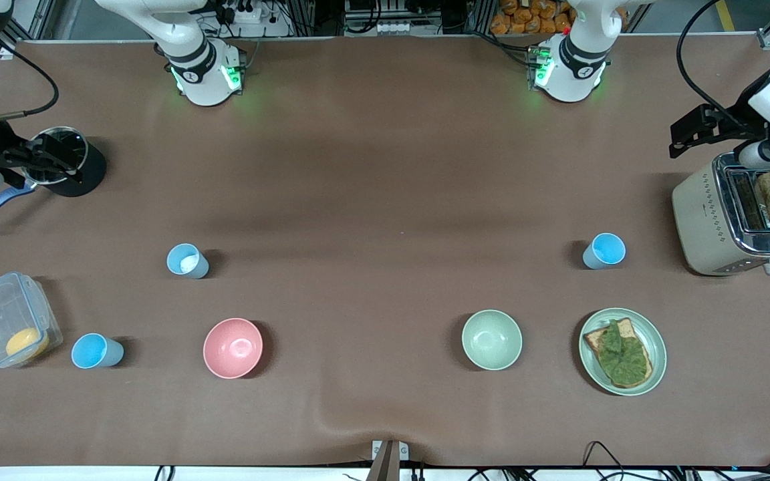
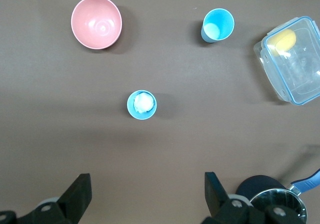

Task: Stack blue cups with both arms

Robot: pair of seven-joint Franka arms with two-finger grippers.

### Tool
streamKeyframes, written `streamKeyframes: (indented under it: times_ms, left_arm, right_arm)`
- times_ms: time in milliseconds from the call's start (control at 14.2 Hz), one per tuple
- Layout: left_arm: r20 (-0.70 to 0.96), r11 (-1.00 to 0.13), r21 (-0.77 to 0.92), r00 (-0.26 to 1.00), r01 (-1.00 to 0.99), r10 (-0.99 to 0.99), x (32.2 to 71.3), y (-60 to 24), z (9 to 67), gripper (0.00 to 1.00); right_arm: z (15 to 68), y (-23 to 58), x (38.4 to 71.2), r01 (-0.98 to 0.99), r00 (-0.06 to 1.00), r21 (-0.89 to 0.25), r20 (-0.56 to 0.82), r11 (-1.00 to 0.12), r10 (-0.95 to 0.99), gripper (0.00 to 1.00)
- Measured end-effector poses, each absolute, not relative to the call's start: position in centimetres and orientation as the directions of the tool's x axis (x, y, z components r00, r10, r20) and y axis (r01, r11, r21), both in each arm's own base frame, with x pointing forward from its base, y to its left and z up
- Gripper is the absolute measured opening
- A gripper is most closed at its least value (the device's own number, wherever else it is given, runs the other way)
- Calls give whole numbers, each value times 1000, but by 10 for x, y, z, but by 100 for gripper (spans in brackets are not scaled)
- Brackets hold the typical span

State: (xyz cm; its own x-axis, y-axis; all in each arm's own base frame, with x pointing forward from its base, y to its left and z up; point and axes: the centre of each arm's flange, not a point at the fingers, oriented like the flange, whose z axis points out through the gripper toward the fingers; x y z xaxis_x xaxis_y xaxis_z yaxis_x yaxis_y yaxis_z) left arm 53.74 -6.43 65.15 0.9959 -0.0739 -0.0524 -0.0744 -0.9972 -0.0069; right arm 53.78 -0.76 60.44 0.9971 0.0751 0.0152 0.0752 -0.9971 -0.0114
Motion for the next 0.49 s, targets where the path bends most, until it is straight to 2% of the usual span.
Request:
streamKeyframes:
  times_ms: [492]
  left_arm:
    - [-53, -997, -7, 996, -74, -74, 538, -64, 651, 100]
  right_arm:
    - [604, -10, 538, 70, 997, -11, 11, -997, 70, 100]
